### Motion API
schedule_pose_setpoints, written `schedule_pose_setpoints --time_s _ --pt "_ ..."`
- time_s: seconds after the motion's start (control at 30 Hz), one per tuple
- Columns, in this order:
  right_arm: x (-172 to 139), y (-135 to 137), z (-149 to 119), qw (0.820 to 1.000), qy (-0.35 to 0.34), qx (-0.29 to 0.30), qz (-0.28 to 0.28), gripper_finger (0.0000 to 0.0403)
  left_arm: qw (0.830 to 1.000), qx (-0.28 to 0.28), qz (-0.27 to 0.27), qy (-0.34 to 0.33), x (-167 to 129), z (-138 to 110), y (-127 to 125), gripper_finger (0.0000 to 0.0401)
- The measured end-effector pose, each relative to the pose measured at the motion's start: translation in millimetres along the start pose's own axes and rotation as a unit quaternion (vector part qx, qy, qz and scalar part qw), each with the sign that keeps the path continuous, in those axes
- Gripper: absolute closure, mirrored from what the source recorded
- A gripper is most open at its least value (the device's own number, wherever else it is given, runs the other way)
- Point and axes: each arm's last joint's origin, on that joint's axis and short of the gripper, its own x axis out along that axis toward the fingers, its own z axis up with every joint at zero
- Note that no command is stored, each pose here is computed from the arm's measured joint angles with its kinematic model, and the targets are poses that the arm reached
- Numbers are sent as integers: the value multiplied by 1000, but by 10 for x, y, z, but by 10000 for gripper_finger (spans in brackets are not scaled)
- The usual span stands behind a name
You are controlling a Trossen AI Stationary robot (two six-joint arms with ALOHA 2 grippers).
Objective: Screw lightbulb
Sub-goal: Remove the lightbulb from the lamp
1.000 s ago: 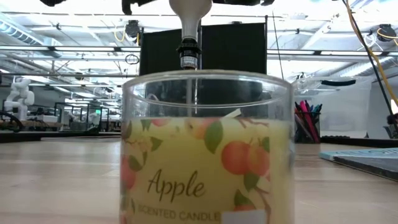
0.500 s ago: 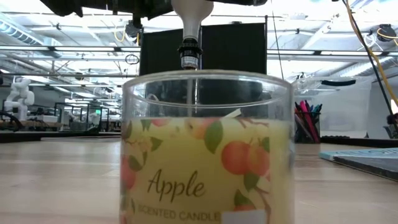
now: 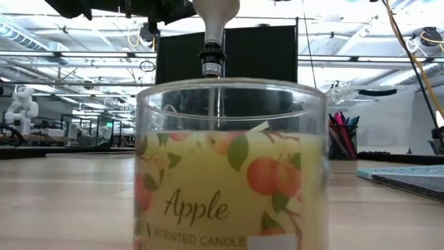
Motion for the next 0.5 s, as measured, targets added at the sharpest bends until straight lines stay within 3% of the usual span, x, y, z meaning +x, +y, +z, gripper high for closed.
schedule_pose_setpoints --time_s 0.5 --pt "5 -21 -15 999 19 -7 -28 403 1000 -2 -8 12 -32 -13 -98 401"
